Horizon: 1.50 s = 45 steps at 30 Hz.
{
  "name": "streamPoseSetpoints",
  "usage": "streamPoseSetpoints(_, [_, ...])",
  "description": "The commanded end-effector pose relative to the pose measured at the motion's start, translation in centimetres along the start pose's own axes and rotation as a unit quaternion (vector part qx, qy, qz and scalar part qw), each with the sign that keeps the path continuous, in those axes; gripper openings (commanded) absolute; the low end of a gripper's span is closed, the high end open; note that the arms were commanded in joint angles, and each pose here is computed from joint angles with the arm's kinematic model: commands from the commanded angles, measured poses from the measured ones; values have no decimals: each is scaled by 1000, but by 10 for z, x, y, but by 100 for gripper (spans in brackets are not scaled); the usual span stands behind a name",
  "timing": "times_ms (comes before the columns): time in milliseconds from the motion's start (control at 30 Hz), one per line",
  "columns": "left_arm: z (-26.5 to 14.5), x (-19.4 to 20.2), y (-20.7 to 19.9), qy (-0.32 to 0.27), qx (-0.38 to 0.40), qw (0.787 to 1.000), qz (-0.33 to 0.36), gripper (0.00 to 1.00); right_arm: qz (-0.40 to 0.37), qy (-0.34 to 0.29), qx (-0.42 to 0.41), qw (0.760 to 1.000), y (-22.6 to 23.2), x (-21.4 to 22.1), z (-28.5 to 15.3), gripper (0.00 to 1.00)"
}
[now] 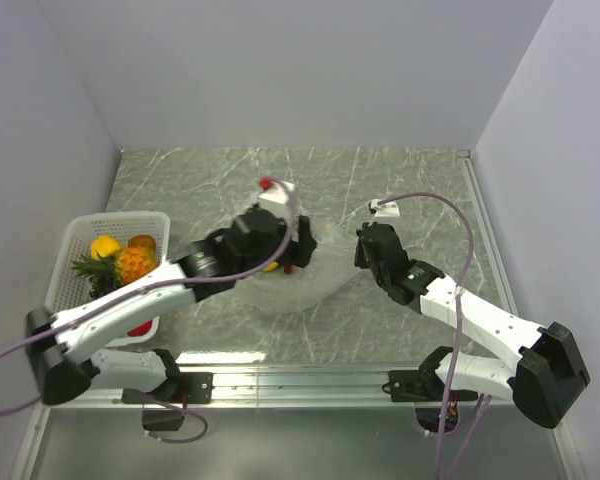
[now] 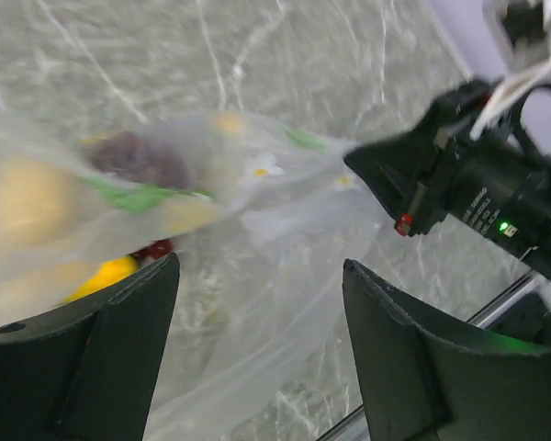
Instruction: Untie the knot of the plastic bag and take out the fruit
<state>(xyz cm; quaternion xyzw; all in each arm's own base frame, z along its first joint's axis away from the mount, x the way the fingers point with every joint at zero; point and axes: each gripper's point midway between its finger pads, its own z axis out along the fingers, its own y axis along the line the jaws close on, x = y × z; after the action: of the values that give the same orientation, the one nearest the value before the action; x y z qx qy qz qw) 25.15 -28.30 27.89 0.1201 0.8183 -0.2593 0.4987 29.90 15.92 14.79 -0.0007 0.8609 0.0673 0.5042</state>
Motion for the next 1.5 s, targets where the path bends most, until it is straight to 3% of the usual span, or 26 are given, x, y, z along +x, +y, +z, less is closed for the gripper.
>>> streamPoseSetpoints(0, [27, 20, -4, 26, -41, 998, 31, 76, 7, -25, 3, 1000, -1, -16, -6, 0])
streamPoseSetpoints(133, [55, 62, 4, 77, -84, 993, 16, 73, 10, -27, 1, 1000, -1, -17, -9, 0])
streamPoseSetpoints(300, [74, 109, 59, 122, -209, 970, 13, 67, 13, -26, -1, 1000, -2, -14, -11, 0])
streamPoseSetpoints(433, [78, 117, 114, 114, -288, 950, -27, 67, 14, -22, -3, 1000, -2, -10, -10, 0])
streamPoseSetpoints(567, [80, 112, 148, 69, -334, 937, -79, 72, 14, -22, -2, 1000, -2, -11, -10, 0])
streamPoseSetpoints(800, [107, 138, 173, 96, -335, 930, -119, 89, 14, -19, -12, 1000, 3, -10, -10, 0])
streamPoseSetpoints(1067, [118, 179, 160, 157, -298, 928, -160, 91, 14, -14, -11, 1000, 2, -6, -10, 0])
streamPoseSetpoints(1167, [107, 187, 157, 163, -290, 927, -175, 83, 13, -16, -8, 1000, 1, -7, -11, 0])
streamPoseSetpoints(1267, [97, 187, 157, 152, -284, 930, -177, 68, 13, -18, -7, 1000, 0, -7, -10, 0])
streamPoseSetpoints(1333, [93, 185, 159, 143, -285, 932, -174, 54, 12, -16, -8, 1000, 2, -6, -9, 0])
streamPoseSetpoints(1367, [89, 182, 163, 134, -289, 933, -169, 41, 13, -16, -8, 1000, 2, -8, -8, 0])
streamPoseSetpoints(1467, [83, 167, 161, 116, -281, 940, -152, 13, 13, -19, -8, 1000, 3, -11, -9, 0])
